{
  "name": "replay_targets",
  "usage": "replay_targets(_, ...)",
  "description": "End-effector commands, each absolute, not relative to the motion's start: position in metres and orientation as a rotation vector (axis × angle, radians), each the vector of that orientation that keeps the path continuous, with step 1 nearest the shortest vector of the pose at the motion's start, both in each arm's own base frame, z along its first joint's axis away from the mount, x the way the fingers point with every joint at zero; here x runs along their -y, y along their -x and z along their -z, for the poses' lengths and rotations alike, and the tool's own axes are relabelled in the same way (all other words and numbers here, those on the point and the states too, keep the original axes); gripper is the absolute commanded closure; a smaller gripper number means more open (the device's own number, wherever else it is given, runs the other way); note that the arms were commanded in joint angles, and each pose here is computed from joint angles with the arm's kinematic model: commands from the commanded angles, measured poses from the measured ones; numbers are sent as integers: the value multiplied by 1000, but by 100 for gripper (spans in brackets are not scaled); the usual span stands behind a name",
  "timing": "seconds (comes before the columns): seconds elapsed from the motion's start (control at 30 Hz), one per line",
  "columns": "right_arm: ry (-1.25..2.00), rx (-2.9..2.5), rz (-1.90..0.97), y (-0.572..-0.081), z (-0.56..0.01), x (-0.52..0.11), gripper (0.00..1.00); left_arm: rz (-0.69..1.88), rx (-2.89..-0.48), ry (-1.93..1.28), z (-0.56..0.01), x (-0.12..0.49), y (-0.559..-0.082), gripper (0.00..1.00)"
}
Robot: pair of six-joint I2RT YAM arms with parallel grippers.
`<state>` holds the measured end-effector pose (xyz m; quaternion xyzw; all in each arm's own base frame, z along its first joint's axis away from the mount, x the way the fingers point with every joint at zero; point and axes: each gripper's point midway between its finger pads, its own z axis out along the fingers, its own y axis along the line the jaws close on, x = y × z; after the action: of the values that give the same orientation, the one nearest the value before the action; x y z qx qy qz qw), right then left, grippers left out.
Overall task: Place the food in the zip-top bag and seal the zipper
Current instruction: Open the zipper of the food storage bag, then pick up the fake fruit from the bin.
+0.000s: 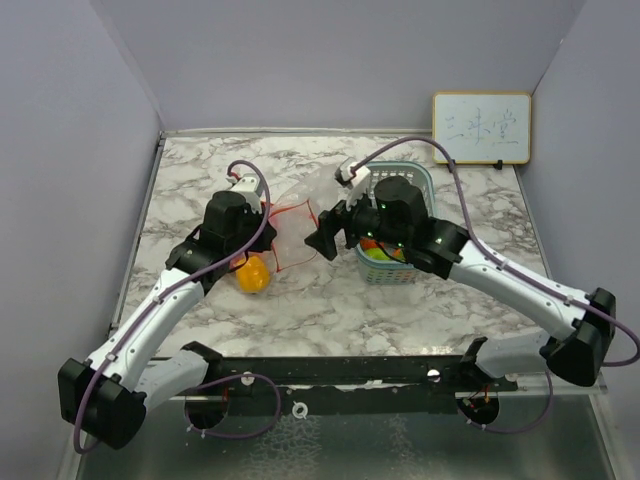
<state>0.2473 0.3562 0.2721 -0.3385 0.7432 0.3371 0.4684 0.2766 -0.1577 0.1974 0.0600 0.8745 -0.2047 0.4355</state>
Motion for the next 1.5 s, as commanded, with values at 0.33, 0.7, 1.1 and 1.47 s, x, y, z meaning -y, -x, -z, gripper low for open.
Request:
replay_targets(0.33,148,-2186,-204,-307,-234,-207,1,365,-1951,-91,-287,132,-299,100)
replay_targets(0.7,104,-2351,-172,-352,-152,-199,2,602,-2013,-129,-236,176,-303,100)
replay_targets(1.1,146,-2471,-159,-362,-79,-203,10,647,-2008,-145,-227,186,-308,100)
replay_targets(1.47,150,-2465,-149,-364,-63,-201,51,643,-1995,-124,-231,180,-302,100)
